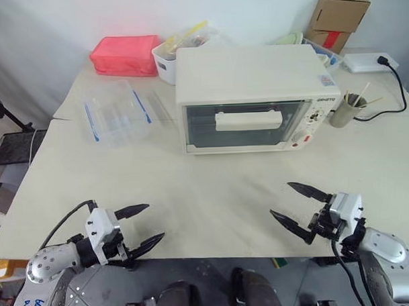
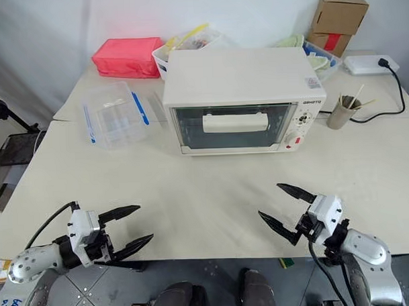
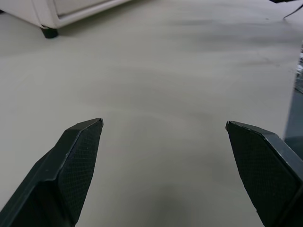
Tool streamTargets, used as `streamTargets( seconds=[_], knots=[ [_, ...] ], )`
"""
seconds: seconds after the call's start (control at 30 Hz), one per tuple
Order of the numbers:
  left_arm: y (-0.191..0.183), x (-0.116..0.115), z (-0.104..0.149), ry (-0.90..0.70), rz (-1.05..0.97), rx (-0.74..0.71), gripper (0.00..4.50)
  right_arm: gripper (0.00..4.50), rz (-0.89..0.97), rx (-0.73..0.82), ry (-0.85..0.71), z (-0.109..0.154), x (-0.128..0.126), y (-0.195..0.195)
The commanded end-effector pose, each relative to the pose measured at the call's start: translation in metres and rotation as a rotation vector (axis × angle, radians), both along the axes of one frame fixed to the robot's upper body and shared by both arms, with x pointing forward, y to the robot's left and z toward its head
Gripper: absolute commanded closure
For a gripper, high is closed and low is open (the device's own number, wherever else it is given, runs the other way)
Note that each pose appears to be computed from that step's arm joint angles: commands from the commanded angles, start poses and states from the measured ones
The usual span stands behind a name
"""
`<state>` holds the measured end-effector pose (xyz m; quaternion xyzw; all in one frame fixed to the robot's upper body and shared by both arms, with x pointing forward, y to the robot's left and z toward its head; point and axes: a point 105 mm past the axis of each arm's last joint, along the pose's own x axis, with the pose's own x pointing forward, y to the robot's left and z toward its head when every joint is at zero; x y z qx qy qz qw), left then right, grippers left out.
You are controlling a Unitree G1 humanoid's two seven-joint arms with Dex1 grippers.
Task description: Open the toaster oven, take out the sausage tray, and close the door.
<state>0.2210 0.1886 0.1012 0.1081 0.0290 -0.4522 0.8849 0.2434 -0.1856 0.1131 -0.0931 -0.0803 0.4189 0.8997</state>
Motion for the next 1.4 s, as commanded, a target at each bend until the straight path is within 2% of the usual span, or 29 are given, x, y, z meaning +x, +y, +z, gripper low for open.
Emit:
streamTargets(
  seconds=[0.03,0.27,0.43,0.63,0.83,0.93,1.07,1.13,1.2,1.4],
  knots=[
    [-0.003,0.001,0.015,-0.064,-0.001,0.008,0.13,0.00,0.036,0.019,-0.014,0.009,0.001,0.004],
    [-0.006,0.021,0.082,-0.142,-0.073,-0.269,0.13,0.00,0.051,0.193,-0.055,0.074,0.032,0.013],
    [-0.007,0.031,0.097,-0.081,-0.130,-0.352,0.13,0.00,0.067,0.215,0.007,0.091,0.054,0.016],
    [-0.024,0.029,0.095,-0.036,-0.183,-0.362,0.13,0.00,0.069,0.220,-0.057,0.109,0.076,0.021],
    [-0.025,0.029,0.087,0.003,-0.157,-0.389,0.13,0.00,0.209,0.173,-0.154,0.121,0.060,0.044],
    [-0.022,0.035,0.088,0.000,-0.123,-0.410,0.13,0.00,0.268,0.096,-0.142,0.108,0.046,0.052],
    [-0.015,0.053,0.102,-0.026,-0.075,-0.478,0.13,0.00,0.272,0.018,-0.115,0.087,0.035,0.046],
    [-0.014,0.063,0.110,-0.045,-0.067,-0.510,0.47,0.00,0.265,-0.010,-0.116,0.081,0.033,0.043],
    [-0.020,0.076,0.119,-0.065,-0.072,-0.520,0.99,0.00,0.256,-0.036,-0.128,0.076,0.032,0.040],
    [-0.052,0.113,0.118,-0.046,-0.115,-0.487,2.95,0.00,0.242,-0.052,-0.159,0.074,0.035,0.039]
  ],
)
